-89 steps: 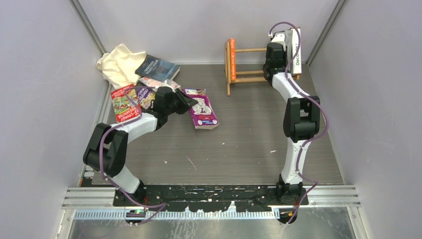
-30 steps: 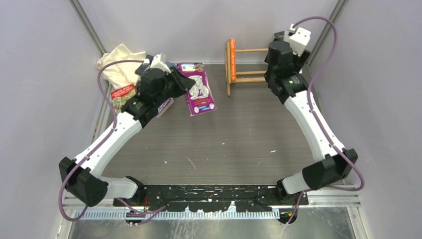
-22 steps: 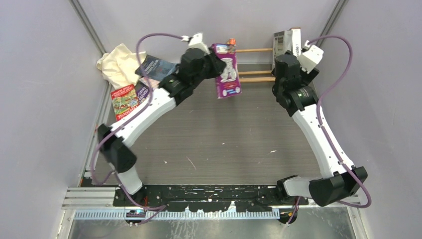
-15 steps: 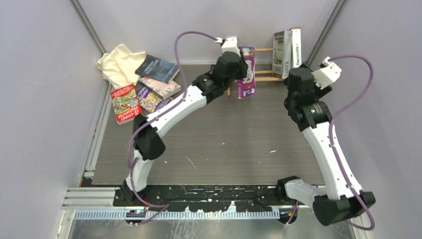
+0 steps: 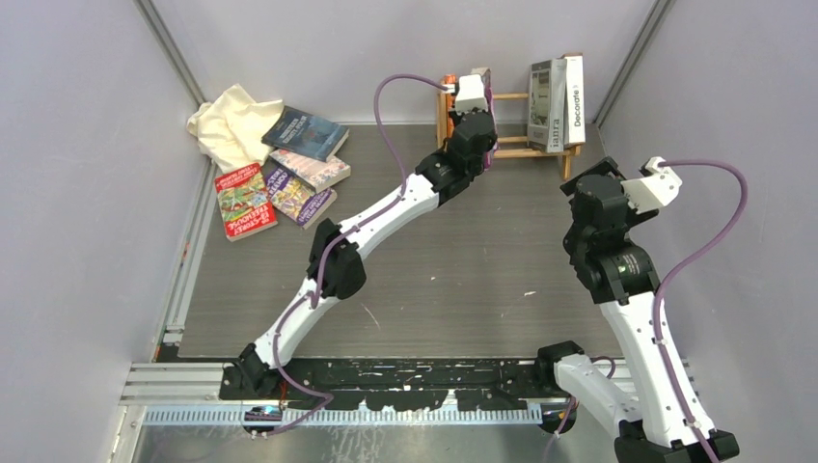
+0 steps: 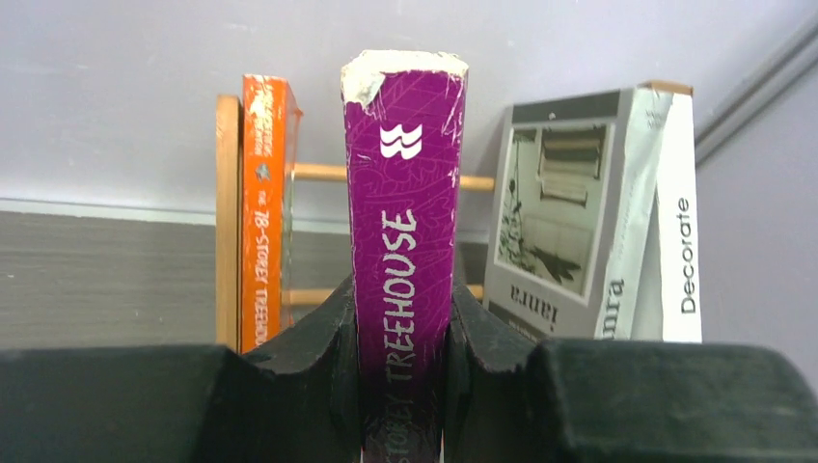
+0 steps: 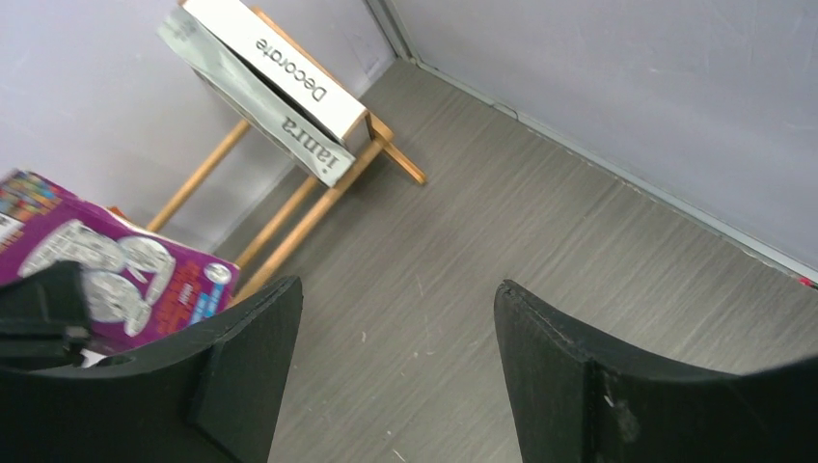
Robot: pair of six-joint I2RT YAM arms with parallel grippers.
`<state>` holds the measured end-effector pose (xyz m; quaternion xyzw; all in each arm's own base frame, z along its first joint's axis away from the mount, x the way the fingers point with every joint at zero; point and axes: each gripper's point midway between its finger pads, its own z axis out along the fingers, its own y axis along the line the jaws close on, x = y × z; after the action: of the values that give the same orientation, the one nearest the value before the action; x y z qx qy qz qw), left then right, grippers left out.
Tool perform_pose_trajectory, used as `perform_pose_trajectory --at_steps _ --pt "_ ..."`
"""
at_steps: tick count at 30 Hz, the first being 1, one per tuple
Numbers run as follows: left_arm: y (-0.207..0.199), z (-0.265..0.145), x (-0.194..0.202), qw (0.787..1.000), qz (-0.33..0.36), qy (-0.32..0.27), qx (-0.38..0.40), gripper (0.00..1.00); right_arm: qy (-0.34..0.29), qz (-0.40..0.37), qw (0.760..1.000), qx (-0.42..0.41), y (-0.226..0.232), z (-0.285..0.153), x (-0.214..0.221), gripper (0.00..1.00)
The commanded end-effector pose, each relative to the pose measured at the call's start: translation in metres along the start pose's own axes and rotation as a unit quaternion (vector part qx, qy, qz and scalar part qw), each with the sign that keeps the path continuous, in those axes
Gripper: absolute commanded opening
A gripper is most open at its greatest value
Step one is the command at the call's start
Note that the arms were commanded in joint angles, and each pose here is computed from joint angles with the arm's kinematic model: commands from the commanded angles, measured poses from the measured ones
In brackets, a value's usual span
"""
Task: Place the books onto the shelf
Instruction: Place the book on the shelf.
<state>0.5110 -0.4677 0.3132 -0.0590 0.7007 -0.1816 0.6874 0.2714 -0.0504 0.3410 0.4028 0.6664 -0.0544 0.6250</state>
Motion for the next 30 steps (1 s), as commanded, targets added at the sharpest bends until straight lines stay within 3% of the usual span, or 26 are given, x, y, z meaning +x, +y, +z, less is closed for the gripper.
perform_pose_trajectory --at_steps 1,10,24,30 --pt "0.002 0.003 -0.107 0.986 -0.083 -0.141 -0.015 0.00 -0.009 0.009 1.000 -0.002 -0.006 -0.002 0.002 0.77" --pt "0.021 0.032 -0.082 0.987 -0.045 -0.152 -0.013 0.00 -0.020 0.003 1.000 -0.009 -0.012 -0.005 0.001 0.77" --pt "0.046 0.070 -0.013 0.993 -0.006 -0.120 -0.006 0.00 -0.010 -0.017 1.000 0.003 -0.011 0.006 0.016 0.77" --pt "0.055 0.079 -0.001 0.993 -0.002 -0.119 -0.009 0.00 -0.006 -0.030 1.000 0.005 -0.005 0.012 0.020 0.77"
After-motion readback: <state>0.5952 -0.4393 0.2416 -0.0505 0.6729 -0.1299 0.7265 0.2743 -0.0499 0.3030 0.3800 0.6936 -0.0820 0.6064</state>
